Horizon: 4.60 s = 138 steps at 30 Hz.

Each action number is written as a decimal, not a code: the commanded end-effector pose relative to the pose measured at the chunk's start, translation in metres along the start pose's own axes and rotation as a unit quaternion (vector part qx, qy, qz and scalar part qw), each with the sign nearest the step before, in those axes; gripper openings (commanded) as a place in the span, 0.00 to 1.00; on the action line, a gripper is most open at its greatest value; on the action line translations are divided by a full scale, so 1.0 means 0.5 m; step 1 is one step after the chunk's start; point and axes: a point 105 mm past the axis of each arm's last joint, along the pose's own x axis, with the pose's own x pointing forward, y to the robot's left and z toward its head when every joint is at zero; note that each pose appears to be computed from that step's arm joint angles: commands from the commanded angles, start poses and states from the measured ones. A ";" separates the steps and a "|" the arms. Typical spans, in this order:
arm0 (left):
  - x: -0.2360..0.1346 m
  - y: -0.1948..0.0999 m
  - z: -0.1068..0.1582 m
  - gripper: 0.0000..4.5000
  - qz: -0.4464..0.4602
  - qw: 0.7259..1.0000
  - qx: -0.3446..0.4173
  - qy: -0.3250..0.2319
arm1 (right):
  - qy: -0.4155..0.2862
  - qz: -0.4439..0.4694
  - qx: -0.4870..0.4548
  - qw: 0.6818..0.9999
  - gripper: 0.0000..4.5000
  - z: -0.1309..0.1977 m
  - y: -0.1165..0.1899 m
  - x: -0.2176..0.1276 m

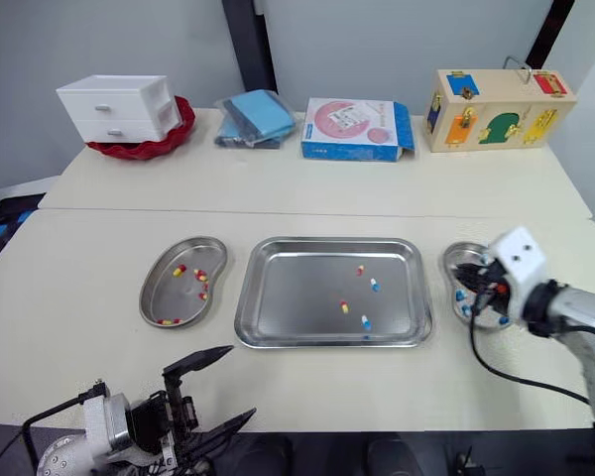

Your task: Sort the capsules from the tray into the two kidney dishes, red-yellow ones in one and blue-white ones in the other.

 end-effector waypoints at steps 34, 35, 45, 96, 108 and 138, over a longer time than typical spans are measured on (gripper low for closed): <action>-0.044 0.072 0.009 1.00 0.054 0.998 0.023 0.017 | -0.062 0.078 -0.005 0.995 1.00 -0.048 0.016 -0.117; -0.046 0.077 0.016 1.00 0.062 0.998 0.026 0.020 | -0.061 0.091 -0.006 0.994 1.00 -0.052 0.024 -0.124; -0.114 0.114 0.051 1.00 0.151 0.983 0.027 0.100 | -0.015 0.205 -0.036 0.978 1.00 -0.119 0.099 -0.140; 0.075 0.199 0.011 1.00 -0.071 0.971 0.007 0.227 | -0.137 0.168 0.004 0.976 1.00 -0.070 0.258 -0.088; 0.229 0.222 -0.029 1.00 -0.165 0.958 0.012 0.236 | -0.161 0.118 0.025 0.980 1.00 -0.062 0.280 -0.097; 0.366 0.167 -0.116 1.00 -0.209 0.930 0.063 0.297 | -0.157 0.075 0.045 0.984 1.00 -0.071 0.297 -0.094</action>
